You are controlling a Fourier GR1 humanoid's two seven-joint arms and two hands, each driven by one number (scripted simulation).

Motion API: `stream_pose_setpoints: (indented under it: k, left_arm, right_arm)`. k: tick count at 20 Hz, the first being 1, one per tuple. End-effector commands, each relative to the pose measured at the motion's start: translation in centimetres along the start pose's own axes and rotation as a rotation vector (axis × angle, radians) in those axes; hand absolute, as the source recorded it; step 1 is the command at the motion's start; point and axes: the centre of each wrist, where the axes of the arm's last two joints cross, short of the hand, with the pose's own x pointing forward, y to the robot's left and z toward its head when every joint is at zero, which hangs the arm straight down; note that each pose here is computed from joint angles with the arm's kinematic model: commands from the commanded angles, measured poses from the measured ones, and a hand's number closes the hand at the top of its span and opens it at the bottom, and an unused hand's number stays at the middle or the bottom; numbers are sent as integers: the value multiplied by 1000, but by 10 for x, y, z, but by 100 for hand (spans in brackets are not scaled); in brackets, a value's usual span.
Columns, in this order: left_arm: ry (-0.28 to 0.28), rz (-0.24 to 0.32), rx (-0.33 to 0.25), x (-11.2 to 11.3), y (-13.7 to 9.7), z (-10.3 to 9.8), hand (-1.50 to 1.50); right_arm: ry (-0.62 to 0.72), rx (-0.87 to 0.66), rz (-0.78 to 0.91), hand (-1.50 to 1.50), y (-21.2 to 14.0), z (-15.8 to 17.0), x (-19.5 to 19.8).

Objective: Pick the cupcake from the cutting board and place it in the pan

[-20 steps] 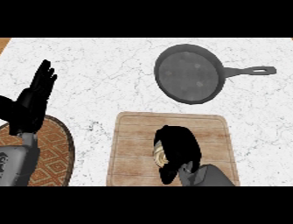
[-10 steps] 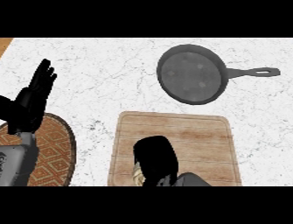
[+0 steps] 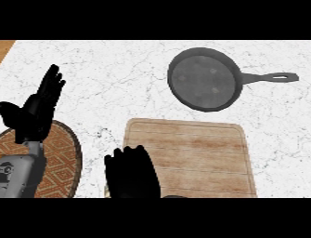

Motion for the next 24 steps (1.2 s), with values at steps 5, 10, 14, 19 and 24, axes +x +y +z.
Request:
stream_pose_setpoints:
  k: [5,10,14,19,24]
  left_arm:
    - [3,-11,20,-5,6,3,0]
    - [-5,-16,13,-2,11,6,0]
    - [-16,5,18,1,-4,8,0]
    - [-14,-6,17,3,3,5,0]
    - [-25,0,22,5,4,8,0]
  right_arm:
    - [17,-345,-170,150,-59,14,10]
    - [80,-446,-241,150,-77,-13,-8]
    - [87,-497,-472,150,-116,-16,-33]
    - [153,-562,-475,150,-127,-48,-112]
    - [232,-587,-381,150,-122,-79,-188]
